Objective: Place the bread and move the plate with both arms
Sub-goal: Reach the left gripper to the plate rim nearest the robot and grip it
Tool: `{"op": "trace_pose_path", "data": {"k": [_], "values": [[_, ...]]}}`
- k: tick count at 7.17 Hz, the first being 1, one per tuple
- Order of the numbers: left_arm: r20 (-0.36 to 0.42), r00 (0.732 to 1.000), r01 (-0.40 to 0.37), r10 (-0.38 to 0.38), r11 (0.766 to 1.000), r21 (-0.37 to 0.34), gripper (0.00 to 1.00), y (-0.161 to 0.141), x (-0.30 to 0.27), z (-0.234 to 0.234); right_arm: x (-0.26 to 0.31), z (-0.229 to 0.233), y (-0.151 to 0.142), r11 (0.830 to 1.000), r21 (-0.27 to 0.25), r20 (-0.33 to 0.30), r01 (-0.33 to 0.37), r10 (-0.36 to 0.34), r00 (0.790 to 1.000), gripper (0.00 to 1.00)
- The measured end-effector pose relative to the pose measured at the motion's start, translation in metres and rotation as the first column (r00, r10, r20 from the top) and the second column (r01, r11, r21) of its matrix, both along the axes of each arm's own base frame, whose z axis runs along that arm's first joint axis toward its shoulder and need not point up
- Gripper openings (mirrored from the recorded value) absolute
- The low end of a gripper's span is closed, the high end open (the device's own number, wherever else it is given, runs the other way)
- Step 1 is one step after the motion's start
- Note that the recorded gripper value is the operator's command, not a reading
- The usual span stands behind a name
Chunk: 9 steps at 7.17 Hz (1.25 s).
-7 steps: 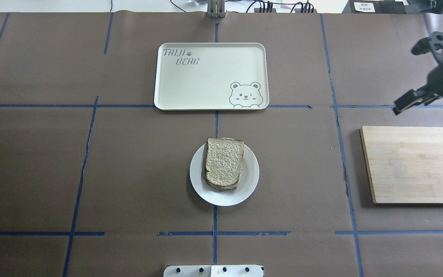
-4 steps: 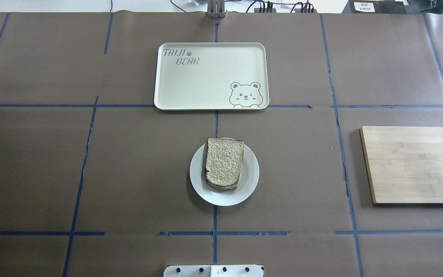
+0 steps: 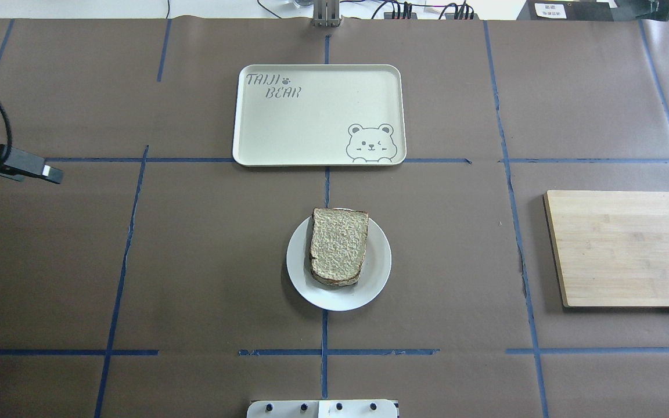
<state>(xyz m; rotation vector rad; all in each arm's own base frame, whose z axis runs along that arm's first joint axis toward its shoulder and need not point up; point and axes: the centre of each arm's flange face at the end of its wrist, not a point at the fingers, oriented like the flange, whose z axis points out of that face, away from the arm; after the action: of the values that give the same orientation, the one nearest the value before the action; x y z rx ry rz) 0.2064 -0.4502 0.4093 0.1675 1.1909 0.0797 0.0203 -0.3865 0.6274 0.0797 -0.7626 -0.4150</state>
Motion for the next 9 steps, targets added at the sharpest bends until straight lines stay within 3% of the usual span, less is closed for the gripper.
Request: {"op": "trace_pose_path", "data": {"k": [2, 4, 7, 9], "values": [[-0.138, 0.989, 0.032, -0.044, 0.996, -0.083, 1.00, 0.030, 0.095, -0.053, 0.001, -0.001, 0.000, 1.000, 0.000, 0.004, -0.002, 0.002, 1.000, 1.00], [-0.272, 0.956, 0.073, -0.107, 0.989, -0.130, 1.00, 0.073, 0.190, -0.095, 0.001, 0.000, 0.001, 1.000, 0.000, 0.005, -0.003, 0.003, 1.000, 1.00], [-0.425, 0.889, 0.099, -0.171, 0.977, -0.187, 1.00, 0.112, 0.248, -0.113, 0.000, -0.003, 0.000, 1.000, 0.004, 0.007, -0.003, 0.003, 1.000, 1.00], [-0.447, 0.858, 0.160, -0.253, 0.959, -0.234, 1.00, 0.116, 0.290, -0.107, 0.000, -0.003, -0.001, 1.000, 0.005, 0.008, -0.003, 0.003, 1.000, 1.00]]}}
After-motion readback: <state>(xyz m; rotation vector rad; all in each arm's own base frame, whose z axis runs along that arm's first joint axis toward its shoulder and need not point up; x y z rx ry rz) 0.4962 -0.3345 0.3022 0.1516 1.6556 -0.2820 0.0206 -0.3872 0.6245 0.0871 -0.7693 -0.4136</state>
